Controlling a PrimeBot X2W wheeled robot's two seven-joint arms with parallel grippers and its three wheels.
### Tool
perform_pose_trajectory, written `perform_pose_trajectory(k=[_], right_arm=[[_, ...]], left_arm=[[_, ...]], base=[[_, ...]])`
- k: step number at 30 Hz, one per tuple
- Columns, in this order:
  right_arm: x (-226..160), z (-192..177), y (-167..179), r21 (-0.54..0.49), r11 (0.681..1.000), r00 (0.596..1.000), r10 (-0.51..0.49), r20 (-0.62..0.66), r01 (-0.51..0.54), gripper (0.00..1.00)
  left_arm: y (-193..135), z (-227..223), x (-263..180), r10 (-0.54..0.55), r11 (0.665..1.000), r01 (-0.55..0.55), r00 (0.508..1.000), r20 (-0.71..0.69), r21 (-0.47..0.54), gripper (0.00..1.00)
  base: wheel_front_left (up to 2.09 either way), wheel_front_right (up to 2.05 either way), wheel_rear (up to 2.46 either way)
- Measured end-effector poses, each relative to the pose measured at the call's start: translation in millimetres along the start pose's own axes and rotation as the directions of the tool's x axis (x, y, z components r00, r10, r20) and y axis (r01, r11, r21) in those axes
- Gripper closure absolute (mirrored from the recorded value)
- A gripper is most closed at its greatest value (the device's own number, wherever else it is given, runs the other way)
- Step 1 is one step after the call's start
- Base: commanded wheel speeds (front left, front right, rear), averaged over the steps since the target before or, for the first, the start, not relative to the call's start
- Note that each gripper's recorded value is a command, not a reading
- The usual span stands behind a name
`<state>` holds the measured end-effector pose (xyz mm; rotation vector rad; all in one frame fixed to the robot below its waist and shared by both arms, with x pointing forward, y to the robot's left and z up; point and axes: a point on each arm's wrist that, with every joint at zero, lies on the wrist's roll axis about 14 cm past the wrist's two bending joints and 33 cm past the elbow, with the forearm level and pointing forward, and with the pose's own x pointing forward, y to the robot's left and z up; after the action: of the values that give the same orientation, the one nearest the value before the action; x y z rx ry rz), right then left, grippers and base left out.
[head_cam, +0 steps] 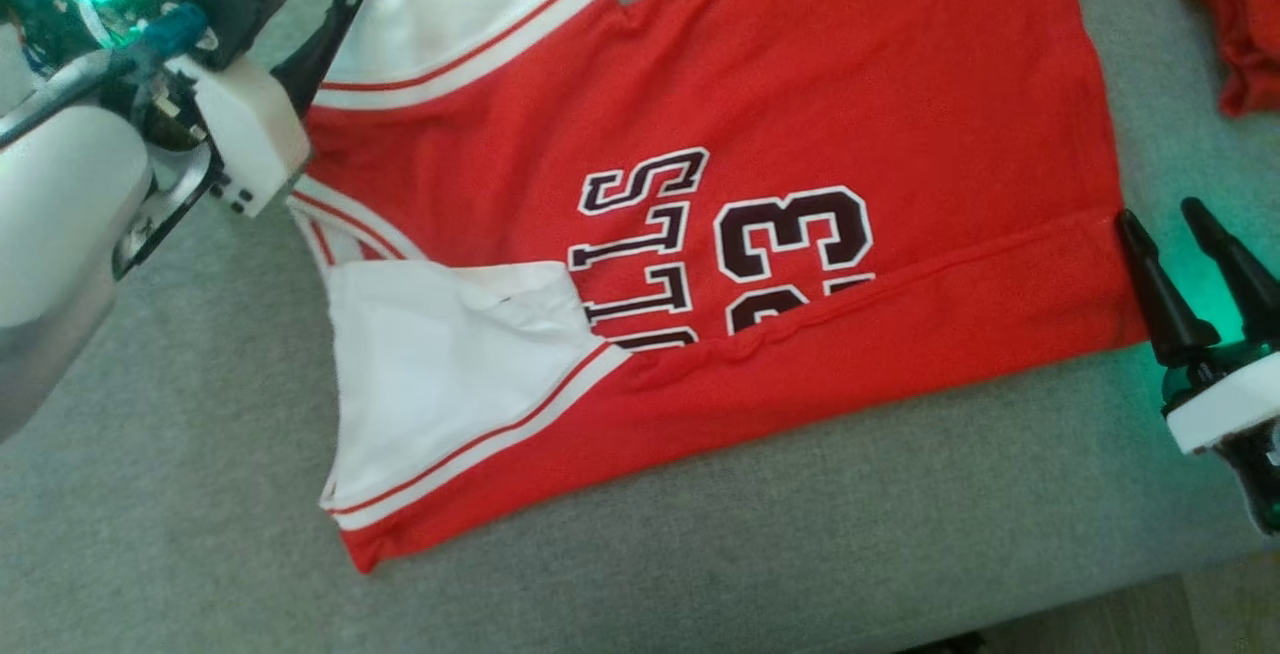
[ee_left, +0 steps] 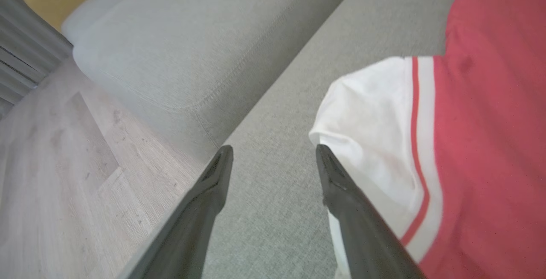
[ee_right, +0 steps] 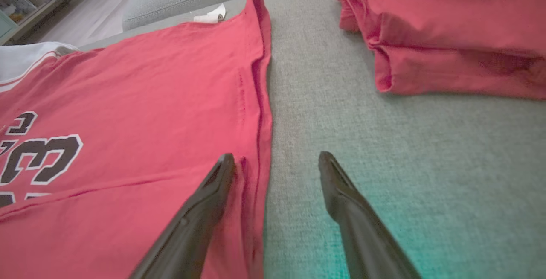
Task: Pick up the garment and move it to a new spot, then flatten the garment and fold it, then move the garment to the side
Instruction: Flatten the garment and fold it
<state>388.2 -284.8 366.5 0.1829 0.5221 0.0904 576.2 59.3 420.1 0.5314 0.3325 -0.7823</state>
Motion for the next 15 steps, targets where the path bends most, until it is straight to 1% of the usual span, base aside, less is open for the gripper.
perform_pose_trajectory(k=[4, 8, 11, 15], right_arm=[[-3, -8, -4, 0.014, 1.0, 1.0, -0.022, -0.016, 0.022, 0.0], [-3, -10, -6, 0.021, 0.999, 0.999, -0.032, -0.018, 0.032, 0.0], [-1, -6, -7, 0.019, 0.999, 0.999, -0.035, -0.009, 0.035, 0.0], [1, -5, -8, 0.019, 0.999, 0.999, -0.038, -0.005, 0.038, 0.0]], left_arm=[[-10, -28, 14, -0.041, 0.999, 0.042, 0.996, -0.081, 0.014, 0.0], [-18, -43, 22, -0.072, 0.997, 0.073, 0.99, -0.124, 0.004, 0.0], [-20, -37, 27, -0.082, 0.997, 0.081, 0.991, -0.103, -0.014, 0.0], [-38, -18, 30, -0.128, 0.99, 0.126, 0.991, -0.026, -0.066, 0.0]], base=[[0.0, 0.0, 0.0], [0.0, 0.0, 0.0], [0.0, 0.0, 0.0], [0.0, 0.0, 0.0]])
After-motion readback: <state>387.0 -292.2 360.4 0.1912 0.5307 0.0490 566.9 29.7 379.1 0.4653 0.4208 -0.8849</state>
